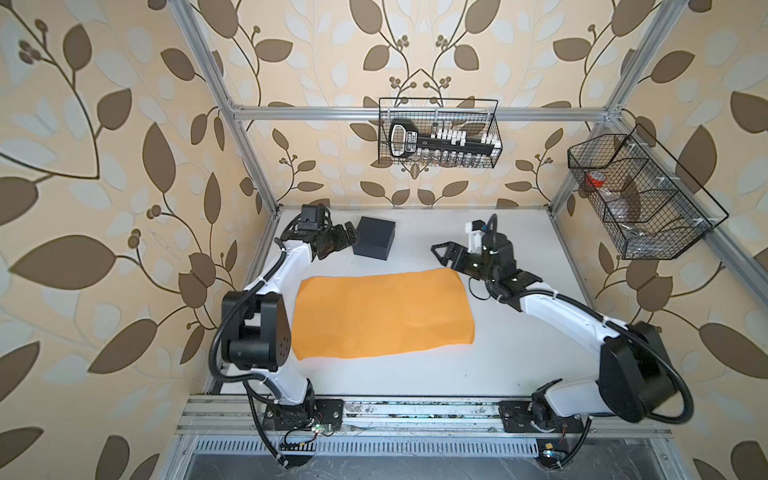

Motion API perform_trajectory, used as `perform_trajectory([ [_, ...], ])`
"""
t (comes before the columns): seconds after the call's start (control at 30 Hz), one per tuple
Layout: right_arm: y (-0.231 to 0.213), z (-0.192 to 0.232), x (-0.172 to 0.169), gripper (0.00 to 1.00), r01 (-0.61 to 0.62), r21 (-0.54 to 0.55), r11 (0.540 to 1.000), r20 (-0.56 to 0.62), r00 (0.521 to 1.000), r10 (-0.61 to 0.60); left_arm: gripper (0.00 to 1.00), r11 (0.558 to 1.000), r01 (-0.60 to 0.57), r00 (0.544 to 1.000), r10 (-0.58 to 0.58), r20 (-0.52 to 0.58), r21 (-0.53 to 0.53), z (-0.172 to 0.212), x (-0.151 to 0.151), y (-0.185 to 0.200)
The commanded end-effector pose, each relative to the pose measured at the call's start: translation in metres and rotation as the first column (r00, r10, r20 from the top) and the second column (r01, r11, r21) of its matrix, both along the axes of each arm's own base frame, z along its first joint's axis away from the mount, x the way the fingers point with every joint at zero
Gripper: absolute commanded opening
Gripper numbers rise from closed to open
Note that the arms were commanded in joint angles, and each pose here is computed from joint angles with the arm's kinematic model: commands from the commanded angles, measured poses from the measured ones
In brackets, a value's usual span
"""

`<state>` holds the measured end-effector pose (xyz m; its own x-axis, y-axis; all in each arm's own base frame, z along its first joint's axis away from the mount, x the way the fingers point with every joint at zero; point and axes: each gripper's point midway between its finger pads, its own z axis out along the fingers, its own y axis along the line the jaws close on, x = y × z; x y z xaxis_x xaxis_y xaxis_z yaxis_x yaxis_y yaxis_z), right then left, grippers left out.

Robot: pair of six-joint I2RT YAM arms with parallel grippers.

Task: Wrap the gift box in paper
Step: 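Reach both grippers to the black box and grip it from opposite sides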

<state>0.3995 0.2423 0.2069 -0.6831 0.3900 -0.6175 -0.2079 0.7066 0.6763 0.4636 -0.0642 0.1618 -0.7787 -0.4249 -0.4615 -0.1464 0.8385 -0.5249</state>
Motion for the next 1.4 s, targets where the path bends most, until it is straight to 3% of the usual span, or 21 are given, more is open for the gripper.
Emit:
perform_trajectory([
  [0.0,0.042,-0.006,0.026,0.94,-0.032,0.042,0.999,-0.035,0.999,0.034,0.99,0.991,0.035,0.999,-0.040,-0.033,-0.131,0.004,0.019,0.003],
  [0.27,0.111,-0.054,0.100,0.87,-0.085,0.103,0.991,-0.136,0.986,0.099,0.99,0.958,0.129,0.991,-0.130,0.011,-0.258,-0.010,0.070,-0.005],
  [0.57,0.137,-0.096,0.139,0.76,-0.084,0.087,0.993,-0.202,0.974,0.100,0.99,0.936,0.163,0.985,-0.173,-0.007,-0.313,-0.040,0.090,-0.020],
  [0.87,0.143,-0.120,0.163,0.65,-0.067,0.033,0.997,-0.253,0.965,0.073,0.84,0.936,0.187,0.980,-0.200,-0.013,-0.297,-0.042,0.091,-0.033],
  [1.07,0.135,-0.128,0.167,0.76,-0.038,-0.015,0.999,-0.249,0.968,0.033,0.76,0.945,0.227,0.972,-0.236,-0.010,-0.237,-0.039,0.092,-0.043],
  [1.37,0.147,-0.128,0.174,0.58,-0.089,-0.018,0.996,-0.242,0.967,0.083,0.61,0.931,0.272,0.953,-0.296,-0.067,-0.242,-0.053,0.087,-0.065],
])
